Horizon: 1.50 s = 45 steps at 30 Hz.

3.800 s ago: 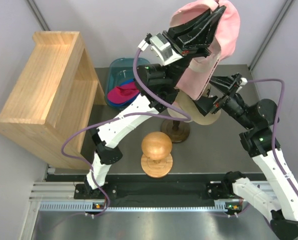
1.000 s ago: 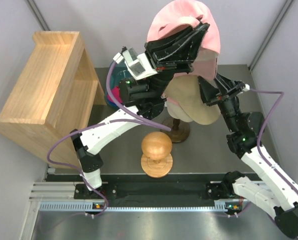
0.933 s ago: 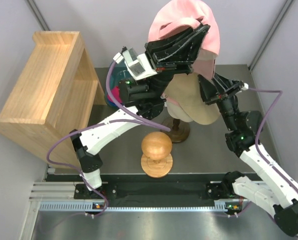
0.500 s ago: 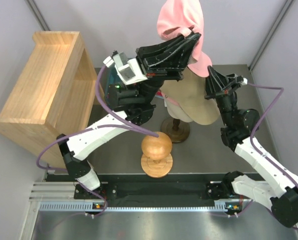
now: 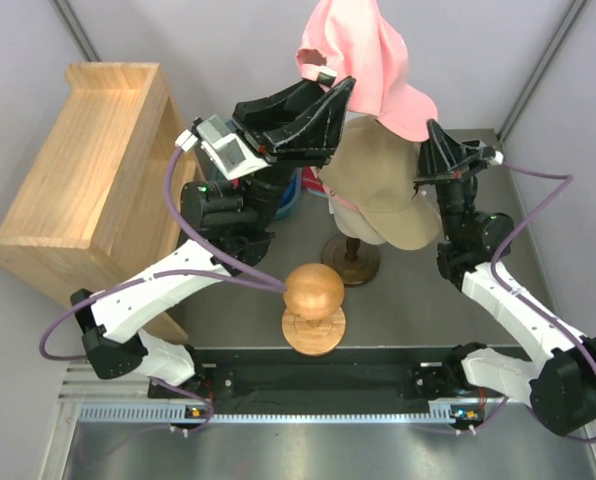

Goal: Stack the hats

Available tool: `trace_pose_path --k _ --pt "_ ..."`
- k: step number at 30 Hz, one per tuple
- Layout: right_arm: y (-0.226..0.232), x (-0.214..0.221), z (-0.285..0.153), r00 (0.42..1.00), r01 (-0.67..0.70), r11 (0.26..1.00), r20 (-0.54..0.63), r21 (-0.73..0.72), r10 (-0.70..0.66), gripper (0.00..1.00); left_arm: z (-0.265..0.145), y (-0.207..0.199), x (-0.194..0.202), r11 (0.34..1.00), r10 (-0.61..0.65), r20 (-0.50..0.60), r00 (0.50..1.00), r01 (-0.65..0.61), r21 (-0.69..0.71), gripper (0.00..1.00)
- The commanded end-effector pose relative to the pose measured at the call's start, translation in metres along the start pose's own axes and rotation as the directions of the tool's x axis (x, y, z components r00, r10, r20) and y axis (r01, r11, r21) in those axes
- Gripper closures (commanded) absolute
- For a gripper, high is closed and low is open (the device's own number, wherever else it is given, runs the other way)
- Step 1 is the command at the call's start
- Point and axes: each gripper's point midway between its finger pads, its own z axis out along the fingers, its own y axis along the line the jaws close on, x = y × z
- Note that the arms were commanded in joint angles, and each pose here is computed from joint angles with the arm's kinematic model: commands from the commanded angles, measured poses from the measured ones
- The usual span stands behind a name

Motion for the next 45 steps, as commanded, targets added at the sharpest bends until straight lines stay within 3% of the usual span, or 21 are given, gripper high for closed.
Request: trace_pose_path --k 1,2,6,13,19,28,31,37,41,45 --pt "0.075 0.019 -0.009 0.99 -0.096 0.974 -0.12 -0.203 0.073 1.0 -0.02 0.039 -0.003 0.976 0.117 -0.097 0.988 -0.133 -0.17 0.5" --pt "0.077 0.017 -0.01 0.992 -0.06 0.979 -0.123 -0.197 0.036 1.0 -0.024 0.043 -0.009 0.97 0.136 -0.109 0.985 -0.155 -0.187 0.41" --pt "0.074 0.016 -0.011 0.99 0.048 0.988 -0.123 -0.145 -0.066 1.0 -0.043 0.057 -0.008 0.949 0.172 -0.173 0.97 -0.211 -0.235 0.26" --pt "0.061 0.014 -0.018 0.976 0.18 0.983 -0.12 -0.037 -0.184 1.0 -0.083 0.089 -0.012 0.875 0.23 -0.305 0.924 -0.334 -0.351 0.16" --pt "0.047 0.008 -0.023 0.957 0.275 0.961 -0.108 0.027 -0.27 1.0 -0.128 0.12 -0.021 0.759 0.274 -0.424 0.863 -0.465 -0.456 0.05" --pt "0.034 -0.006 -0.023 0.914 0.402 0.912 -0.106 0.086 -0.392 1.0 -0.157 0.133 -0.019 0.693 0.324 -0.542 0.775 -0.585 -0.422 0.01" --pt "0.02 -0.012 -0.029 0.895 0.442 0.885 -0.126 0.143 -0.427 1.0 -0.162 0.14 -0.007 0.689 0.314 -0.577 0.753 -0.599 -0.407 0.01" --pt "0.008 -0.019 -0.048 0.886 0.463 0.855 -0.122 0.235 -0.447 1.0 -0.162 0.163 0.016 0.758 0.162 -0.574 0.803 -0.474 -0.448 0.01" --pt "0.002 -0.021 -0.062 0.873 0.485 0.82 -0.115 0.305 -0.474 1.0 -0.158 0.174 0.028 0.777 0.134 -0.593 0.794 -0.455 -0.434 0.01" --pt "-0.004 -0.028 -0.078 0.874 0.473 0.802 -0.084 0.365 -0.478 1.0 -0.155 0.184 0.033 0.798 0.074 -0.562 0.824 -0.387 -0.462 0.01"
